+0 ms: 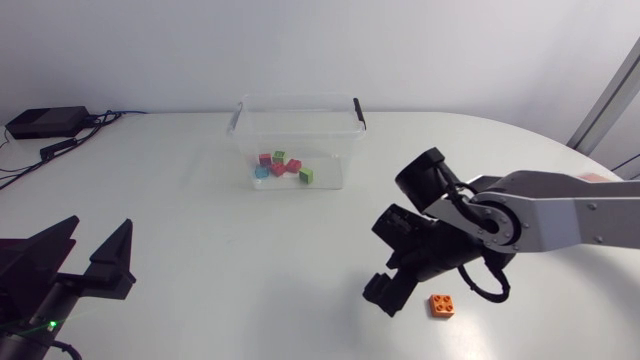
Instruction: Place the duplo bricks in the container
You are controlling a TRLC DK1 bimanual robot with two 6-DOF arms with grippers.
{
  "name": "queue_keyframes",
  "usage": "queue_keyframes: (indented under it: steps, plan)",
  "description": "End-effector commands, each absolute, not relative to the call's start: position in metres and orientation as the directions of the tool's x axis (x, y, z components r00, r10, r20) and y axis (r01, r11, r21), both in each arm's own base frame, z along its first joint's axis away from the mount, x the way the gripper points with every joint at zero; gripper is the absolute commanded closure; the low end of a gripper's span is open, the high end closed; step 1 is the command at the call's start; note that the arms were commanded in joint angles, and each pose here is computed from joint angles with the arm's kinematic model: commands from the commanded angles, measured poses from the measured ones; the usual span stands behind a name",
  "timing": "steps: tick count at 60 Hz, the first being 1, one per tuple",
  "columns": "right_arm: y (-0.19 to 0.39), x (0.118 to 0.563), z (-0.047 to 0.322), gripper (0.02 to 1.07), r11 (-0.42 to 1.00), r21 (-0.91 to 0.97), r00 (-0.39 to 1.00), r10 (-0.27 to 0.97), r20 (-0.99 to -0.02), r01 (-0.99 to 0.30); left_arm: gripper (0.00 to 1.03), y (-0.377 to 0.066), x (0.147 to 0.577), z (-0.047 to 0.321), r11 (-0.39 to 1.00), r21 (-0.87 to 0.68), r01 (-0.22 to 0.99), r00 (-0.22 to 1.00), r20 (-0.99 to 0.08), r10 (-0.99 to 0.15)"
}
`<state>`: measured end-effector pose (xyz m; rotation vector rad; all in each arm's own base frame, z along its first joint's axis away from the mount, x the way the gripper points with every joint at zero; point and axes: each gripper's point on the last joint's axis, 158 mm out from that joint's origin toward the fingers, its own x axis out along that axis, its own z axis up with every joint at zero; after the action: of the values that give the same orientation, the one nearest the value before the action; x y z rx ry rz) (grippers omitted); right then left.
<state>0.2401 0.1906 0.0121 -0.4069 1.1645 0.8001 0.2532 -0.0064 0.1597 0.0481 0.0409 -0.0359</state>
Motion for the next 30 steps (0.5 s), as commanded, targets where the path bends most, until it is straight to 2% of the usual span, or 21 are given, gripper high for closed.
queue_keyframes:
  steps: [1,7,16,30]
  plan:
    - [0.165,0.237,0.009,0.06,0.699,0.099,0.172,0.307,-0.936,-0.708,0.04,-0.007,0.253,0.154,0.998,0.053,0.042,0.998,-0.046,-0.040]
    - [0.129,0.242,0.006,0.06,0.774,0.032,0.201,0.204,-0.958,-0.632,0.04,-0.007,0.253,0.154,0.998,0.053,0.042,0.998,-0.046,-0.040]
    - [0.087,0.235,-0.005,0.07,0.901,0.001,0.172,0.084,-0.981,-0.434,0.04,-0.007,0.253,0.154,0.998,0.053,0.042,0.998,-0.046,-0.040]
    - [0.077,0.196,-0.017,0.07,0.961,0.020,-0.009,0.019,-1.000,-0.275,0.04,-0.007,0.253,0.154,0.998,0.053,0.042,0.998,-0.046,-0.040]
